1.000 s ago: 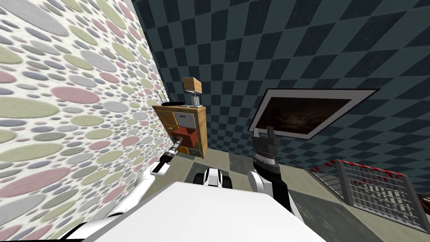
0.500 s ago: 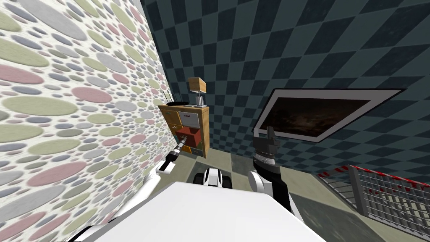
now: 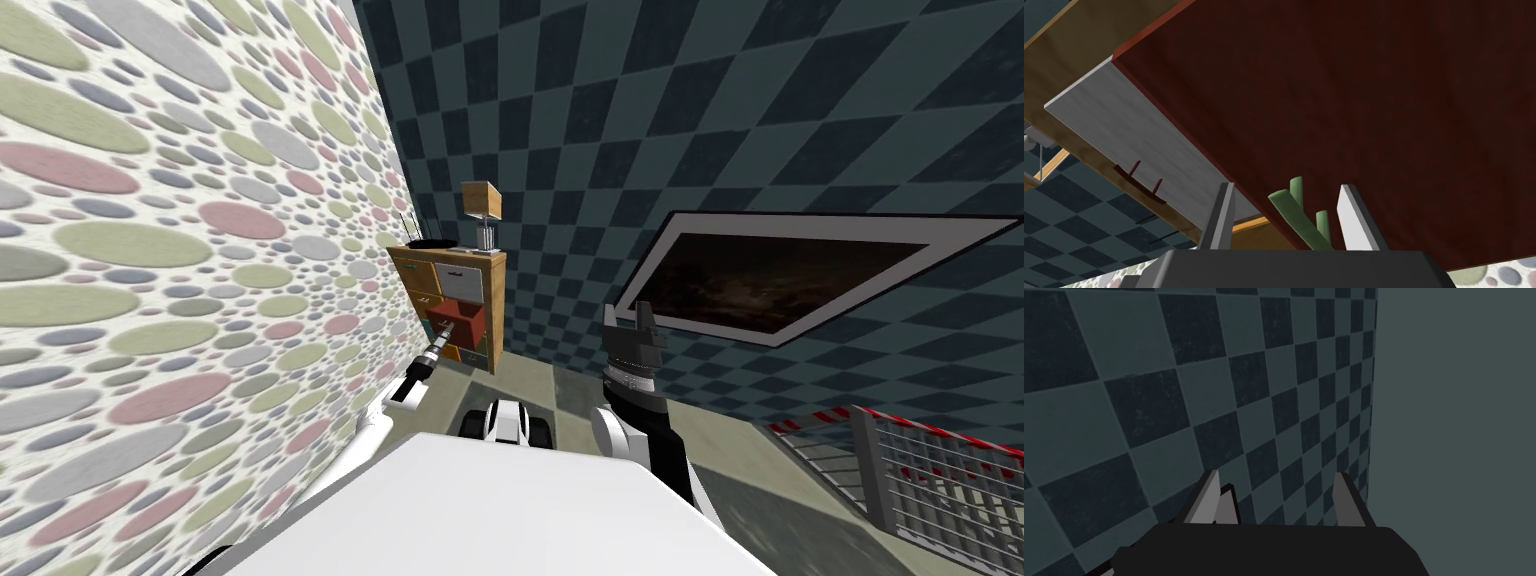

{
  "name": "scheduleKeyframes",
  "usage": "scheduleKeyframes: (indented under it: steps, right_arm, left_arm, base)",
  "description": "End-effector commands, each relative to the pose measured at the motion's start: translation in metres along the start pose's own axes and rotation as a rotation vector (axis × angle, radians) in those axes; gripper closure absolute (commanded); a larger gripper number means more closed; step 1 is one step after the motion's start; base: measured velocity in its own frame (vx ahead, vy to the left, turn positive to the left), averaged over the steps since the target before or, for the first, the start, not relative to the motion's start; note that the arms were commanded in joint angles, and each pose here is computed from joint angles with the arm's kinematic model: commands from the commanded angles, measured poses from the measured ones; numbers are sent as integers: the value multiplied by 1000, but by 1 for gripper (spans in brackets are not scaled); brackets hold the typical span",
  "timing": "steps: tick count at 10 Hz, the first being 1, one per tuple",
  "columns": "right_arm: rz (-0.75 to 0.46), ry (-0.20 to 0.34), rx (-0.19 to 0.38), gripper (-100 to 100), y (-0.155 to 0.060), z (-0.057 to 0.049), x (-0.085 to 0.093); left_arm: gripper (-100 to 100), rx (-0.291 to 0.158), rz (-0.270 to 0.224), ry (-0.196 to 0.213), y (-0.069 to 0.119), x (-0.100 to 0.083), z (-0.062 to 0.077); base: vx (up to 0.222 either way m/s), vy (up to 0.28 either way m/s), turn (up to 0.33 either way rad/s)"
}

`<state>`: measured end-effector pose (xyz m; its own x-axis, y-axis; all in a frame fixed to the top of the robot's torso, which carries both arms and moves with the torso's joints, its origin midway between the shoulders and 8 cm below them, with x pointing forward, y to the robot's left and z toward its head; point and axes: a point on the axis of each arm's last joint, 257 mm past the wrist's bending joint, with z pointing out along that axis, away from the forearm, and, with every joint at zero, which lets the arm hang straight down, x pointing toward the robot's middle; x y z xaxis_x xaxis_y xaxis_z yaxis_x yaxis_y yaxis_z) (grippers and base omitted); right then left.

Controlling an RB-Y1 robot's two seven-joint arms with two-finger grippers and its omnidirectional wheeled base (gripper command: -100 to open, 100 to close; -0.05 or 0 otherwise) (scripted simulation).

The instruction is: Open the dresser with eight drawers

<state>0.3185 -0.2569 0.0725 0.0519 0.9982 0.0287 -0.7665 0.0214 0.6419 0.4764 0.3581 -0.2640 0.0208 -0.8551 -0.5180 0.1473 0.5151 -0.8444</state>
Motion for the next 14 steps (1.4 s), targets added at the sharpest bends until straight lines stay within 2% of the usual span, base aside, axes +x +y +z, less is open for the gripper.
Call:
scheduleKeyframes:
  steps: [1, 7, 8, 9, 14]
  right_arm:
    - [0, 0, 0, 0, 0, 0, 0]
    - [0, 0, 0, 0, 0, 0, 0]
    - [0, 0, 0, 0, 0, 0, 0]
    - [0, 0, 0, 0, 0, 0, 0]
    - [0, 0, 0, 0, 0, 0, 0]
  left_arm:
    - [-100, -6, 1, -4, -3, -19, 13]
    - [-100, -12, 9, -16, -20, -55, 38]
    - [-100, -20, 7, -11, -15, -49, 33]
    - [0, -24, 5, -11, -14, -49, 33]
    - [0, -32, 4, -9, -10, -48, 32]
  base:
    - [-54, -43, -20]
    - [-44, -37, -24]
    - [-14, -6, -6]
    - [0, 0, 0]
    - [0, 0, 0]
